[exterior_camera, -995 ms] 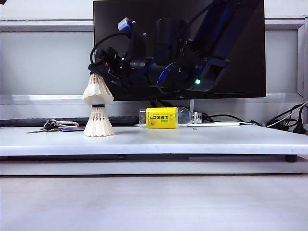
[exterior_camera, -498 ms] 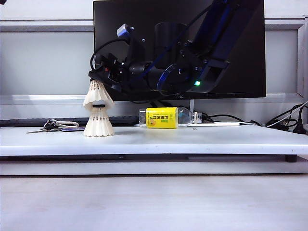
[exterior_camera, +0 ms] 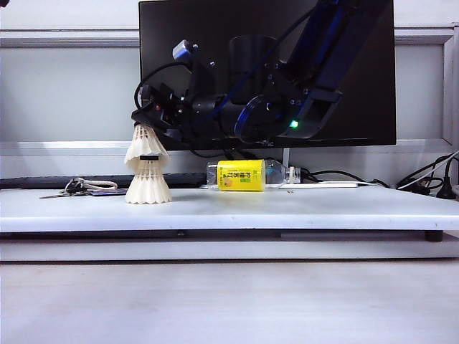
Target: Stack the badminton balls on the table vertically.
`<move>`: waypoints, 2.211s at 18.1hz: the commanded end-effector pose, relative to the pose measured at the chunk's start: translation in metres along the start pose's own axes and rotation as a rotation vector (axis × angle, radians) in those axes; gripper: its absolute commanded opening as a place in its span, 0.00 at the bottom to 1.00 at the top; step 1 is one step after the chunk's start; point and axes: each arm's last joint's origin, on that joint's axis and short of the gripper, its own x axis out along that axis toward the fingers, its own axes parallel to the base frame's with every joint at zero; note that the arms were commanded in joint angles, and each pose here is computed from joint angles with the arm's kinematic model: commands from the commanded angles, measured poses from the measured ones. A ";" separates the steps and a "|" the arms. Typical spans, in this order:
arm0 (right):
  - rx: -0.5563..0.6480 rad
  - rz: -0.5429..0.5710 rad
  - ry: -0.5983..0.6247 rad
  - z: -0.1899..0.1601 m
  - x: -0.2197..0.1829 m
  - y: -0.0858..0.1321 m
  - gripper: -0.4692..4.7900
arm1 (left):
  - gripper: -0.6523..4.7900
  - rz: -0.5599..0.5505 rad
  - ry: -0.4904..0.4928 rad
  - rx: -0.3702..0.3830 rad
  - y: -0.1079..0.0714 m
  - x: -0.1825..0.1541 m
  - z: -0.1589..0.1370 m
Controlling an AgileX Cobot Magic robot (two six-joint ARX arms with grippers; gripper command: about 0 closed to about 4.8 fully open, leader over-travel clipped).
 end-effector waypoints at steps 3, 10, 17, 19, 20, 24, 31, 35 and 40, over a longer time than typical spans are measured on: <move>-0.029 0.012 -0.019 0.004 0.001 0.002 0.40 | 0.74 -0.001 -0.005 0.009 0.000 0.000 0.000; -0.044 0.024 -0.051 0.008 0.001 0.003 0.51 | 0.74 -0.001 -0.006 0.013 0.000 0.000 0.000; -0.118 0.094 -0.176 0.060 -0.010 0.014 0.51 | 0.74 -0.002 -0.050 0.028 0.000 0.000 0.005; -0.134 0.089 -0.191 0.086 -0.021 0.014 0.51 | 0.74 -0.003 -0.076 0.034 -0.001 -0.002 0.007; -0.139 0.088 -0.192 0.097 -0.026 0.014 0.51 | 0.74 -0.003 -0.086 0.034 -0.001 -0.003 0.008; -0.182 0.114 -0.174 0.167 -0.072 0.012 0.40 | 0.74 0.053 -0.180 0.049 -0.008 -0.021 0.006; -0.248 0.026 -0.136 0.255 -0.168 0.026 0.37 | 0.73 0.111 -0.455 0.133 -0.028 -0.077 -0.010; -0.324 -0.065 -0.097 0.270 -0.218 0.056 0.29 | 0.59 0.107 -0.499 0.144 -0.034 -0.092 -0.024; -0.359 -0.123 -0.119 0.248 -0.270 0.102 0.28 | 0.33 0.101 -0.477 0.140 -0.034 -0.091 -0.026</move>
